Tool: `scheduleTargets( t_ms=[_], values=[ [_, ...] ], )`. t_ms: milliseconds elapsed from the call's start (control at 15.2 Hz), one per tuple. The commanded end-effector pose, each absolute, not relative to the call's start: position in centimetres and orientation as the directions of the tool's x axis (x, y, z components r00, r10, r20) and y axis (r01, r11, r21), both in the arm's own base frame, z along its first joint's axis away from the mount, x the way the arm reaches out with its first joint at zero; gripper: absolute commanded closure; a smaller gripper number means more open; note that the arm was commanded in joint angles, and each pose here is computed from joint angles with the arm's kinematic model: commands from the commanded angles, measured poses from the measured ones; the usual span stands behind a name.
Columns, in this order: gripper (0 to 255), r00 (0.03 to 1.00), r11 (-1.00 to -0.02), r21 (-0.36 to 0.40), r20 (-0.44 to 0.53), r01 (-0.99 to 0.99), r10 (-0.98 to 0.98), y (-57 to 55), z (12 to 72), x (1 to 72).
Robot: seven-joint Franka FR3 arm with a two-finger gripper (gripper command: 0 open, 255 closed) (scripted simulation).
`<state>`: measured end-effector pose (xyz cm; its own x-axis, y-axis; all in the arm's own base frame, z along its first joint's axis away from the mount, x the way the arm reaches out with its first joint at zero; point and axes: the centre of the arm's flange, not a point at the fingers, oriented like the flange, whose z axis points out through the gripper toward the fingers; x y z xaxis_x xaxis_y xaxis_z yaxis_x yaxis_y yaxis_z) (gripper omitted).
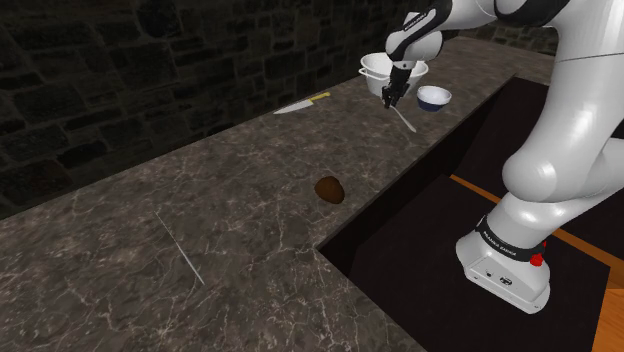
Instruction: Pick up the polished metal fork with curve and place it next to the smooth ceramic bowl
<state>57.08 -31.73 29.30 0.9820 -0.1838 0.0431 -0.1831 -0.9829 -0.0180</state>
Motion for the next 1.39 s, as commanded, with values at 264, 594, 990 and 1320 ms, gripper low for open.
scheduleTargets(
  t_ms=[264, 594, 990, 1320],
  values=[
    [255, 0.982, -0.983, -0.018, 0.043, -0.183, -0.184, -31.7, 26.8, 57.1],
    [255, 0.982, -0.983, -0.018, 0.043, -0.183, -0.184, -31.7, 26.8, 57.1],
    [0, 0.982, -0.983, -0.018, 0.043, -0.183, -0.184, -31.7, 26.8, 57.1],
    [0, 0.982, -0.983, -0.018, 0.043, -0.183, -0.184, -31.8, 31.8, 56.8]
  ],
)
